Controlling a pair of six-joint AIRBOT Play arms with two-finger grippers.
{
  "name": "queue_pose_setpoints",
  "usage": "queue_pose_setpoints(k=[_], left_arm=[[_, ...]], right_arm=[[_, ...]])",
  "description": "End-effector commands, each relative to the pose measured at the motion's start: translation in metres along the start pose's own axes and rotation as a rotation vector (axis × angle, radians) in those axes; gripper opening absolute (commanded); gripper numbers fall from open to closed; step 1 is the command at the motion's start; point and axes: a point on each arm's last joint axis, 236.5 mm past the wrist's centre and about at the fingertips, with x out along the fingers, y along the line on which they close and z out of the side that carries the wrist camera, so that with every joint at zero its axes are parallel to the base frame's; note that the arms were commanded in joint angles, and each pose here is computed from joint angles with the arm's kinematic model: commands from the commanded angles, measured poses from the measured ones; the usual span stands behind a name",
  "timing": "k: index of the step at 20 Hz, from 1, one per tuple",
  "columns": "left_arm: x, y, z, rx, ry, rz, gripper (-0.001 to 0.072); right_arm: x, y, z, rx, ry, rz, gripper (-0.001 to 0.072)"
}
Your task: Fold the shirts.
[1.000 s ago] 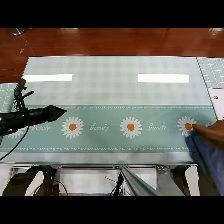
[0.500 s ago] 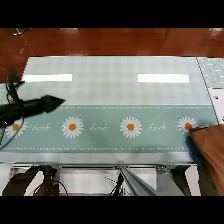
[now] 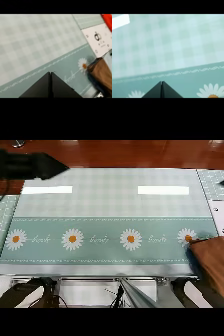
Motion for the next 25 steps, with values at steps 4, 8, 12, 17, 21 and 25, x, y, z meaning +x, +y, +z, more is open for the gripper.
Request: queue_pose_setpoints(k=[4,8,12,17,21,25], left_arm=[[0.085,0.067,-0.144,0.017,0.341,0.294,0.0018],[0.096,0.106,-0.125,-0.05,0.226,0.356,0.0018],[0.086,0.119,-0.131,-0.089,0.26,0.379,0.0018],[0.087,0.118,-0.137,-0.093,0.285,0.378,0.0018],[0.087,0.119,-0.137,-0.093,0.286,0.378,0.0018],[0.088,0.12,-0.138,-0.096,0.29,0.379,0.0019]], right_arm=[[0.139,-0.003,-0.123,-0.236,0.282,-0.209,0.0026],[0.166,-0.005,-0.121,-0.234,0.324,-0.218,0.0026],[0.171,0.001,-0.116,-0.22,0.3,-0.199,0.0026],[0.171,0.001,-0.116,-0.219,0.299,-0.198,0.0026],[0.171,0.001,-0.116,-0.219,0.299,-0.198,0.0026],[0.171,0.001,-0.116,-0.219,0.299,-0.198,0.0026]])
